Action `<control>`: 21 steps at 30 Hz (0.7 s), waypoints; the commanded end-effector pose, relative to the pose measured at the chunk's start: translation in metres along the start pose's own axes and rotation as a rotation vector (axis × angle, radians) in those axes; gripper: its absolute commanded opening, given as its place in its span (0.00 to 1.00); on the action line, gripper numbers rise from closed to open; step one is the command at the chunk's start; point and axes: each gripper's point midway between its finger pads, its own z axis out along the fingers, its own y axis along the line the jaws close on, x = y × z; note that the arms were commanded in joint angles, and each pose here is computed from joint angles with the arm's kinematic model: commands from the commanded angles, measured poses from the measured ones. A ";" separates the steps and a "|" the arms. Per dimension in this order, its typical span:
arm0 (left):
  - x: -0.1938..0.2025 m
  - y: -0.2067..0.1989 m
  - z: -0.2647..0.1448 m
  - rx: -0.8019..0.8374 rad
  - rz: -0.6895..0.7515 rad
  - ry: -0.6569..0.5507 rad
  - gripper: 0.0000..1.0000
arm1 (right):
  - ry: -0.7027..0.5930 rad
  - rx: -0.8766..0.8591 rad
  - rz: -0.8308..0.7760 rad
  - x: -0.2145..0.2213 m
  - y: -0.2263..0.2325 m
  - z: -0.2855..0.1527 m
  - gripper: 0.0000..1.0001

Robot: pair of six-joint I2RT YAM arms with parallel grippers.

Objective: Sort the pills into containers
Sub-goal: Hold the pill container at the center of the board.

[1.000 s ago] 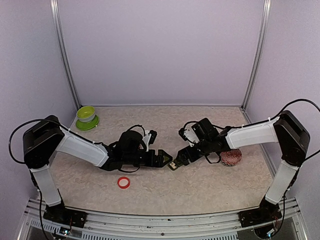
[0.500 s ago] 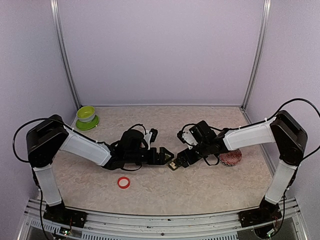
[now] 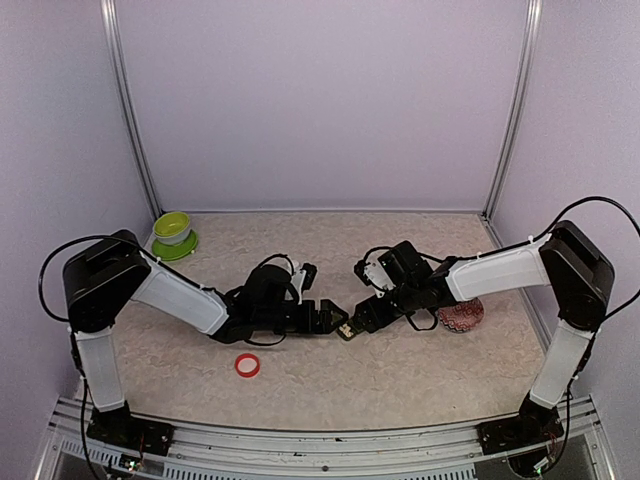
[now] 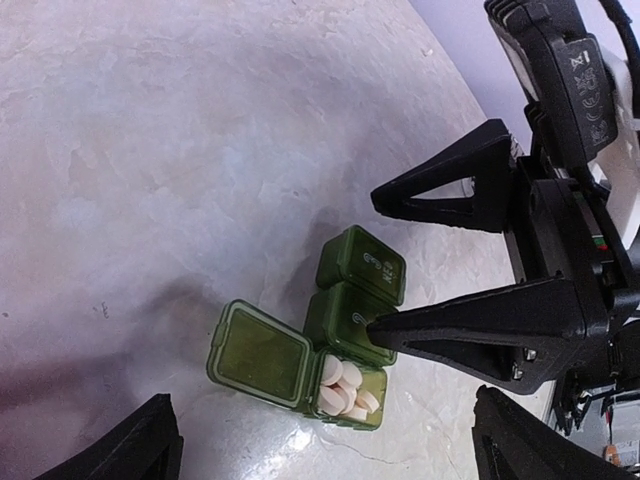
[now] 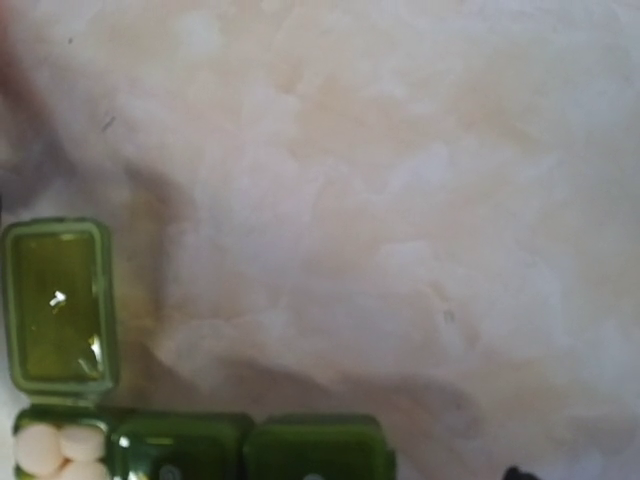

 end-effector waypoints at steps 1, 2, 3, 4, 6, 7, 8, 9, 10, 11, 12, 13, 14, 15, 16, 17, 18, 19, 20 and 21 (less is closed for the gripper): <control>-0.017 -0.020 0.007 0.094 0.020 -0.040 0.99 | 0.011 0.002 0.003 0.007 0.002 0.005 0.78; -0.017 -0.021 0.007 0.103 0.023 -0.038 0.99 | 0.009 0.007 0.005 0.007 0.001 0.005 0.78; -0.018 -0.022 0.008 0.113 0.025 -0.040 0.99 | 0.005 0.011 0.007 0.007 0.001 0.005 0.77; -0.017 -0.023 0.008 0.121 0.026 -0.036 0.99 | 0.003 0.016 0.010 0.006 -0.001 0.004 0.76; -0.018 -0.025 0.008 0.136 0.027 -0.038 0.99 | 0.001 0.022 0.012 0.006 -0.002 0.003 0.73; -0.018 -0.025 0.009 0.140 0.028 -0.039 0.99 | -0.001 0.025 0.012 0.005 -0.002 0.003 0.72; -0.018 -0.024 0.009 0.140 0.027 -0.040 0.99 | -0.003 0.025 0.012 0.005 -0.002 0.003 0.70; -0.018 -0.023 0.009 0.139 0.025 -0.040 0.99 | -0.004 0.025 0.014 0.004 -0.002 0.003 0.67; -0.017 -0.022 0.009 0.137 0.022 -0.038 0.99 | -0.006 0.022 0.014 0.004 -0.001 0.003 0.66; -0.017 -0.020 0.010 0.137 0.020 -0.038 0.99 | -0.006 0.019 0.016 0.003 -0.001 0.003 0.66; -0.016 -0.019 0.010 0.136 0.018 -0.036 0.99 | -0.005 0.015 0.015 0.003 0.000 0.003 0.66; -0.015 -0.017 0.011 0.135 0.015 -0.033 0.99 | -0.003 0.009 0.016 0.004 0.001 0.003 0.65; -0.015 -0.016 0.011 0.133 0.014 -0.032 0.99 | -0.002 0.008 0.018 0.004 0.001 0.004 0.65; -0.015 -0.015 0.011 0.131 0.012 -0.032 0.99 | 0.001 0.008 0.021 0.004 0.001 0.004 0.64; -0.014 -0.013 0.011 0.127 0.011 -0.029 0.99 | 0.004 0.004 0.028 0.005 0.000 0.004 0.64; -0.014 -0.012 0.011 0.125 0.010 -0.031 0.99 | 0.002 -0.003 0.038 0.005 0.000 0.003 0.64; -0.015 -0.010 0.011 0.122 0.009 -0.034 0.99 | -0.002 -0.013 0.049 0.005 0.000 0.002 0.64; -0.016 -0.008 0.010 0.120 0.007 -0.036 0.99 | -0.003 -0.018 0.060 0.006 -0.001 0.001 0.64; -0.017 -0.007 0.010 0.120 0.007 -0.040 0.99 | -0.011 -0.027 0.068 0.005 -0.001 -0.001 0.64; -0.017 -0.007 0.009 0.120 0.006 -0.043 0.99 | -0.016 -0.038 0.073 0.005 -0.001 -0.003 0.65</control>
